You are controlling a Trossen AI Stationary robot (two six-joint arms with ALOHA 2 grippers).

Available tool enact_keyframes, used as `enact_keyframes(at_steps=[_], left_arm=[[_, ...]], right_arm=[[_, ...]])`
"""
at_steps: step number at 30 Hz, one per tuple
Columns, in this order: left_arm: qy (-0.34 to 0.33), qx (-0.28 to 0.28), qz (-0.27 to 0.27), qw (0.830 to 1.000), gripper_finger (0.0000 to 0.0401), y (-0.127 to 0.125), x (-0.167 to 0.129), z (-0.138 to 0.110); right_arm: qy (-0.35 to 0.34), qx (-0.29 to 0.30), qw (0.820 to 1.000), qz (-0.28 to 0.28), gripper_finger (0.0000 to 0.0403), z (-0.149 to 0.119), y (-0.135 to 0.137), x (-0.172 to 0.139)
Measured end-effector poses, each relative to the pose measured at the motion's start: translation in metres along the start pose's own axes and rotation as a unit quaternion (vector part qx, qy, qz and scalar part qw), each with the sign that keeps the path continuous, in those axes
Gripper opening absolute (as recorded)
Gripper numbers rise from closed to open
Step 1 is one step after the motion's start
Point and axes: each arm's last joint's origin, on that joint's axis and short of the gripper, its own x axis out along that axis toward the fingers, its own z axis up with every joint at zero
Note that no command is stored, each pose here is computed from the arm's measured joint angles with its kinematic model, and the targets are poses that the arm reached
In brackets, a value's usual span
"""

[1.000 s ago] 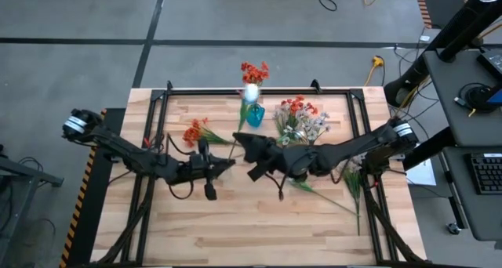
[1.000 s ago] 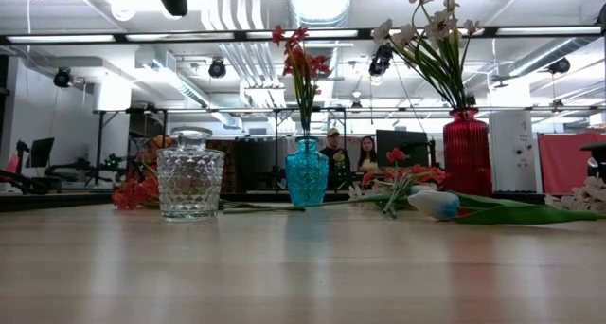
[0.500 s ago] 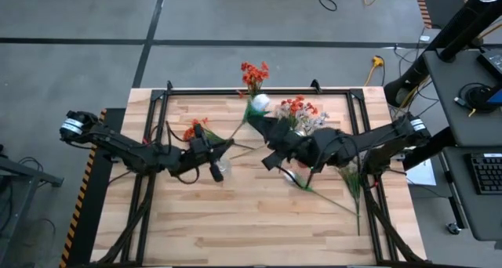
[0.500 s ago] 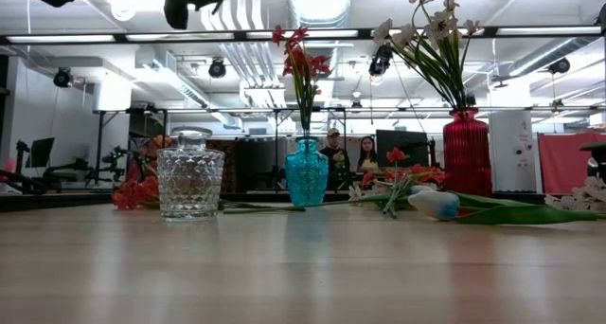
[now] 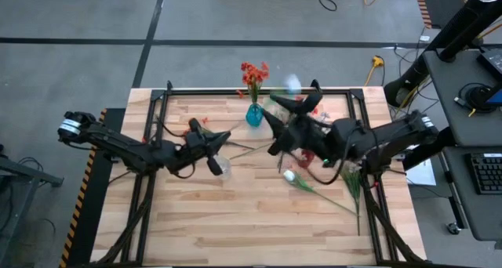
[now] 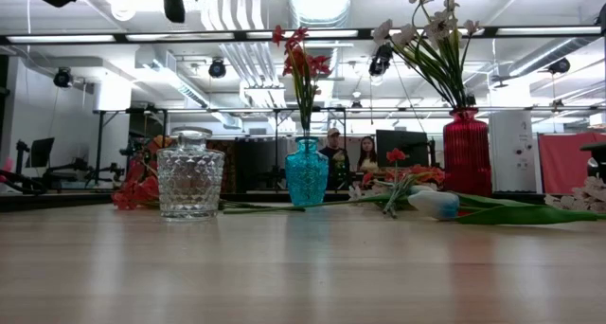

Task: Sort flowers into vase by color
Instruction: Put the top left white flower into the transparent vase

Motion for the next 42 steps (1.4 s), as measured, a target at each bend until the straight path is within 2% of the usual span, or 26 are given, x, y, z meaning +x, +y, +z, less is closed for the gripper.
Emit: enact_keyframes(at_steps=[2, 3, 4, 6, 8, 9, 12, 15, 19, 21, 26, 35, 39, 42], left_arm=[[-0.010, -0.009, 0.001, 1.000, 0.0000, 0.003, -0.003, 0.007], [-0.016, -0.010, 0.002, 1.000, 0.0000, 0.005, -0.004, 0.011], [-0.022, -0.010, 0.002, 1.000, 0.0000, 0.007, -0.006, 0.015], [-0.034, -0.011, 0.004, 0.999, 0.0000, 0.011, -0.009, 0.022], [-0.043, -0.012, 0.004, 0.999, 0.0000, 0.013, -0.012, 0.028], [-0.045, -0.011, 0.001, 0.999, 0.0000, 0.013, -0.013, 0.029], [-0.051, -0.006, -0.031, 0.998, 0.0000, 0.011, -0.014, 0.030], [-0.066, -0.004, -0.036, 0.997, 0.0000, 0.013, -0.016, 0.035], [-0.084, -0.003, -0.033, 0.996, 0.0000, 0.019, -0.022, 0.046], [-0.083, -0.001, -0.039, 0.996, 0.0000, 0.020, -0.026, 0.048], [-0.093, -0.010, -0.080, 0.992, 0.0000, 0.016, -0.033, 0.053], [-0.081, -0.044, -0.095, 0.991, 0.0000, 0.010, -0.030, 0.047], [-0.073, -0.052, -0.098, 0.991, 0.0000, 0.007, -0.029, 0.043], [-0.068, -0.053, -0.099, 0.991, 0.0000, 0.005, -0.027, 0.040]], right_arm=[[-0.018, 0.094, 0.993, 0.072, 0.0203, -0.005, -0.004, -0.007], [-0.029, 0.150, 0.981, 0.117, 0.0203, -0.009, -0.005, -0.009], [-0.038, 0.210, 0.962, 0.168, 0.0203, -0.012, -0.005, -0.009], [-0.041, 0.307, 0.913, 0.265, 0.0203, -0.019, -0.004, -0.007], [-0.032, 0.363, 0.871, 0.330, 0.0203, -0.028, 0.004, 0.000], [-0.026, 0.377, 0.861, 0.341, 0.0203, -0.032, 0.011, 0.004], [0.004, 0.389, 0.858, 0.336, 0.0203, -0.049, 0.040, 0.020], [0.015, 0.421, 0.849, 0.320, 0.0203, -0.067, 0.059, 0.033], [-0.051, 0.524, 0.810, 0.257, 0.0203, -0.084, 0.065, 0.041], [-0.081, 0.558, 0.793, 0.229, 0.0203, -0.093, 0.072, 0.042], [-0.119, 0.601, 0.771, 0.174, 0.0203, -0.104, 0.070, 0.039], [-0.132, 0.600, 0.768, 0.183, 0.0203, -0.084, 0.071, 0.045], [-0.128, 0.586, 0.778, 0.187, 0.0203, -0.076, 0.073, 0.051], [-0.138, 0.587, 0.777, 0.182, 0.0203, -0.069, 0.070, 0.056]])
